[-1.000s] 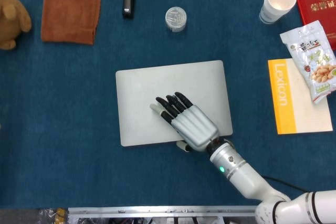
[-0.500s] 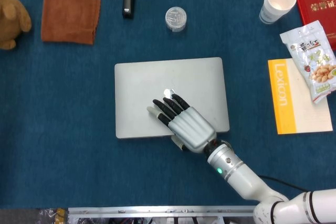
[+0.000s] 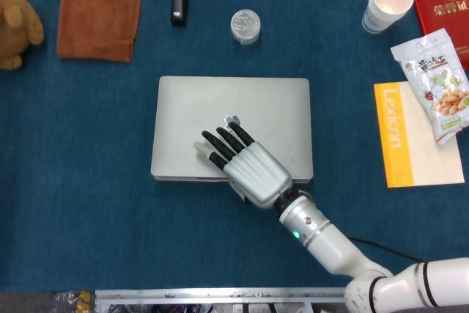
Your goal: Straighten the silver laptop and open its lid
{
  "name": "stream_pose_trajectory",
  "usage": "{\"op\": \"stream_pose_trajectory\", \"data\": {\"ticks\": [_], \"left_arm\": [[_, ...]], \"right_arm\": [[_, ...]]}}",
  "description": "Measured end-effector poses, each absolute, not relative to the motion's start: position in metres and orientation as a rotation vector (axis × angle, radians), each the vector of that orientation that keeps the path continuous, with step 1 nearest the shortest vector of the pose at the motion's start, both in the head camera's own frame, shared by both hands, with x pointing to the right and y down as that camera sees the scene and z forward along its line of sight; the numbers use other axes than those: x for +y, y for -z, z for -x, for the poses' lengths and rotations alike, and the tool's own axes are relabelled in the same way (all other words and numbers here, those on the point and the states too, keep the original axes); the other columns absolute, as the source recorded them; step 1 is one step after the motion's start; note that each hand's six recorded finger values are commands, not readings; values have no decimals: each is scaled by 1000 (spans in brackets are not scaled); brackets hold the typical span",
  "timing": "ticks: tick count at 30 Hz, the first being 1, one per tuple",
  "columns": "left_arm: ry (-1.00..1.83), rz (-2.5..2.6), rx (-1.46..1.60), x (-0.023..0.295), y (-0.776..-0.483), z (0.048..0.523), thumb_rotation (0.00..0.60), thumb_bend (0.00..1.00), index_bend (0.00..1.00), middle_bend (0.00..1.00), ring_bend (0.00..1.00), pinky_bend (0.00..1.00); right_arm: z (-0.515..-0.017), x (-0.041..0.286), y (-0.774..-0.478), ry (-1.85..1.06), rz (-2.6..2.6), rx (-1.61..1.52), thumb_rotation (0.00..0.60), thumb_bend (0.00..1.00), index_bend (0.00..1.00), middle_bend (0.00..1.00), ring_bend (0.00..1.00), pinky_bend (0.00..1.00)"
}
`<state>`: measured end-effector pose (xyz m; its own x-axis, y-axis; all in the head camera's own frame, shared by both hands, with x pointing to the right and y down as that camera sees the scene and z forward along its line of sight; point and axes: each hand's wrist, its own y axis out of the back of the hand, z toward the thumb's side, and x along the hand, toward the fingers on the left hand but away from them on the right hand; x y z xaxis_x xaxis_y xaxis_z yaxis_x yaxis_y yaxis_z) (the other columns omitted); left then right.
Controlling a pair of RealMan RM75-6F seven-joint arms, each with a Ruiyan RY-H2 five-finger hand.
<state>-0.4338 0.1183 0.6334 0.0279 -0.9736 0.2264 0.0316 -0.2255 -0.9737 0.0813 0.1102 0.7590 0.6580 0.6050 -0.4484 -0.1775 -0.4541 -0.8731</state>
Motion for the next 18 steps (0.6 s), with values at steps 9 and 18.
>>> {"op": "stream_pose_trajectory", "data": {"ticks": [9,18], "left_arm": [[1388,1385,1045,123,-638,437,600,105,0,1,0,1],[1395,1395,1029,124,-640,436,600,106,23,70,1,6]], "right_arm": [[-80,97,-752,-948,1797,-371,600,485,0,3,0,60],[-78,86,-743,-940,1774,-399,600,485,0,2,0,60]]}}
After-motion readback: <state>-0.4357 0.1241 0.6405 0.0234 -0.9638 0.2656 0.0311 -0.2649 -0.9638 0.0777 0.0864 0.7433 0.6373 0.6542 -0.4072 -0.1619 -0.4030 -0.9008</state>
